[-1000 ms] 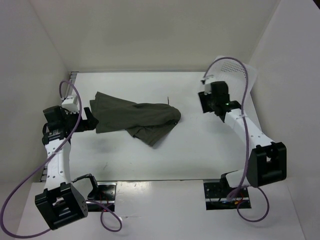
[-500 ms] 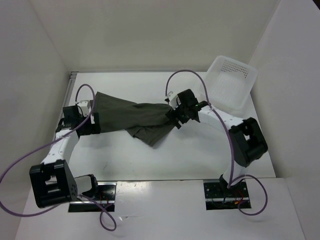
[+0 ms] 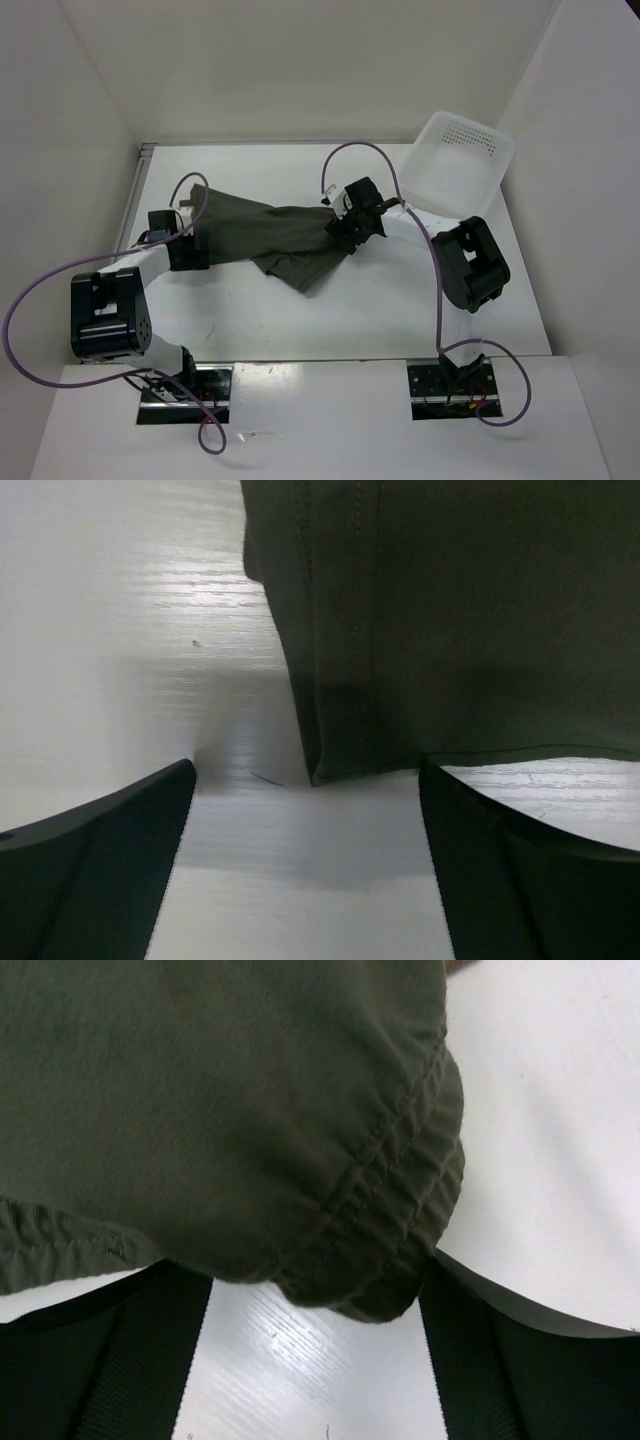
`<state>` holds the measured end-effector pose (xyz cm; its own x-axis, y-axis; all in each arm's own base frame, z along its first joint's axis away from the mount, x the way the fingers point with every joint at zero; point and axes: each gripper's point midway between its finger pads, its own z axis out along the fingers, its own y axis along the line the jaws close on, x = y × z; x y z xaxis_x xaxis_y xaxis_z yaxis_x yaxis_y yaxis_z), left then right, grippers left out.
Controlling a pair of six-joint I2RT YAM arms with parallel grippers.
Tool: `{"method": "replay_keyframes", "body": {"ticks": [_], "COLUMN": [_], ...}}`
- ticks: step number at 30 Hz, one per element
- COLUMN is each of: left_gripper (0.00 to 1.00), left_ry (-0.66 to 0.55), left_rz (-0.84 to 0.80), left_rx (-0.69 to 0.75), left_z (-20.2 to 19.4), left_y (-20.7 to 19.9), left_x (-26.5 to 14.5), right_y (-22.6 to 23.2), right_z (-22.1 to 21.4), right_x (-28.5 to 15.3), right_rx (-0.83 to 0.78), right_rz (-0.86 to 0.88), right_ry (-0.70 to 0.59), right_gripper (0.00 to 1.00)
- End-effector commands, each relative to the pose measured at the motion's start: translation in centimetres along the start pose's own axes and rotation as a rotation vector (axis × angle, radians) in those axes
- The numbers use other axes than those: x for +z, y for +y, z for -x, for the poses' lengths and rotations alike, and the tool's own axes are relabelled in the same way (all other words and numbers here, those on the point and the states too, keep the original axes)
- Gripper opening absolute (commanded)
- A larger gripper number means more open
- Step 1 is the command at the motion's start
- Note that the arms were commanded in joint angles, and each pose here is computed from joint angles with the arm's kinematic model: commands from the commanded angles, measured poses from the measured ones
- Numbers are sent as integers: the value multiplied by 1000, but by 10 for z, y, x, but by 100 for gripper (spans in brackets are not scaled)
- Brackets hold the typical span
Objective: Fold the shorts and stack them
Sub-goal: Move the shorts to the center of the board, then flatten the shorts out
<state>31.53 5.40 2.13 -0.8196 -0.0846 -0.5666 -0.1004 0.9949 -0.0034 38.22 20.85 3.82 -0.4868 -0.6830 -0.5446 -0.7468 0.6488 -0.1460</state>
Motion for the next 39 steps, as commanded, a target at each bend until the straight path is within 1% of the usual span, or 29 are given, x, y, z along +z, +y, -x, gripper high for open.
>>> {"method": "replay_keyframes", "body": {"ticks": [1,2,4,5,6,8,9,11,12,15,16,19,20,21,22,24,25,26,28,29,30,32,33,34,35,36,37,38,39], "left_gripper": [92,86,73,51,40,26,16,3,0,0,0,0,0,0,0,0,0,0,0,0,0,0,0,0,0,0,0,0,0], "left_ry": [8,17,16,39,33,20,20,22,13,1,-17,-153,-201,-238,-362,-453,-500,-622,-705,-764,-787,-795,-801,-786,-765,-783,-695,-671,-663], "left_rz": [-32,-32,-57,-58,-58,-66,-66,-66,-66,-74,-73,-65,-49,-47,-39,-5,7,15,49,61,86,99,99,88,86,79,71,69,47], "left_rx": [26,26,35,33,34,34,34,34,35,35,37,46,48,50,57,56,50,56,40,39,27,20,20,23,22,27,20,18,24], "left_z": [-3,-5,-1,-7,-2,3,5,5,7,12,19,85,111,134,194,244,267,312,341,358,362,358,350,341,329,317,288,273,254], "left_y": [-11,-11,-18,-18,-18,-19,-19,-19,-19,-20,-20,-18,-15,-14,-13,-7,-1,0,17,21,30,35,33,30,29,25,24,23,16], "left_x": [11,13,15,17,18,20,22,24,25,24,22,1,-8,-19,-47,-79,-94,-142,-181,-213,-229,-246,-258,-258,-256,-272,-243,-238,-247], "right_y": [-7,-6,-7,-7,-8,-9,-13,-18,-19,-26,-27,-48,-63,-80,-100,-127,-142,-149,-158,-160,-163,-163,-158,-148,-133,-122,-99,-89,-71], "right_z": [28,28,30,30,34,36,40,50,50,63,65,104,135,151,191,222,257,270,297,300,305,304,298,296,295,270,266,252,218], "right_x": [3,5,7,7,6,8,6,3,3,-5,-7,-29,-48,-59,-88,-113,-152,-169,-211,-221,-240,-253,-245,-256,-251,-222,-228,-220,-184], "right_rx": [6,6,6,6,5,5,5,3,-9,-33,-44,-72,-84,-74,-66,-37,-21,-11,2,0,8,15,2,-25,-75,-121,-219,-267,-322], "right_rz": [-13,-1,-1,-1,-5,-5,-19,-38,-39,-59,-61,-131,-187,-265,-345,-468,-531,-565,-609,-628,-650,-663,-634,-617,-557,-500,-476,-463,-414], "right_ry": [-77,-72,-73,-73,-82,-82,-90,-109,-108,-131,-133,-209,-274,-303,-404,-467,-570,-609,-701,-711,-741,-748,-725,-729,-721,-618,-599,-552,-438], "right_gripper": [81,78,62,56,44,33,22,14,7,0,0,0,0,0,0,0,0,0,0,0,0,0,0,0,0,0,0,0,0]}}
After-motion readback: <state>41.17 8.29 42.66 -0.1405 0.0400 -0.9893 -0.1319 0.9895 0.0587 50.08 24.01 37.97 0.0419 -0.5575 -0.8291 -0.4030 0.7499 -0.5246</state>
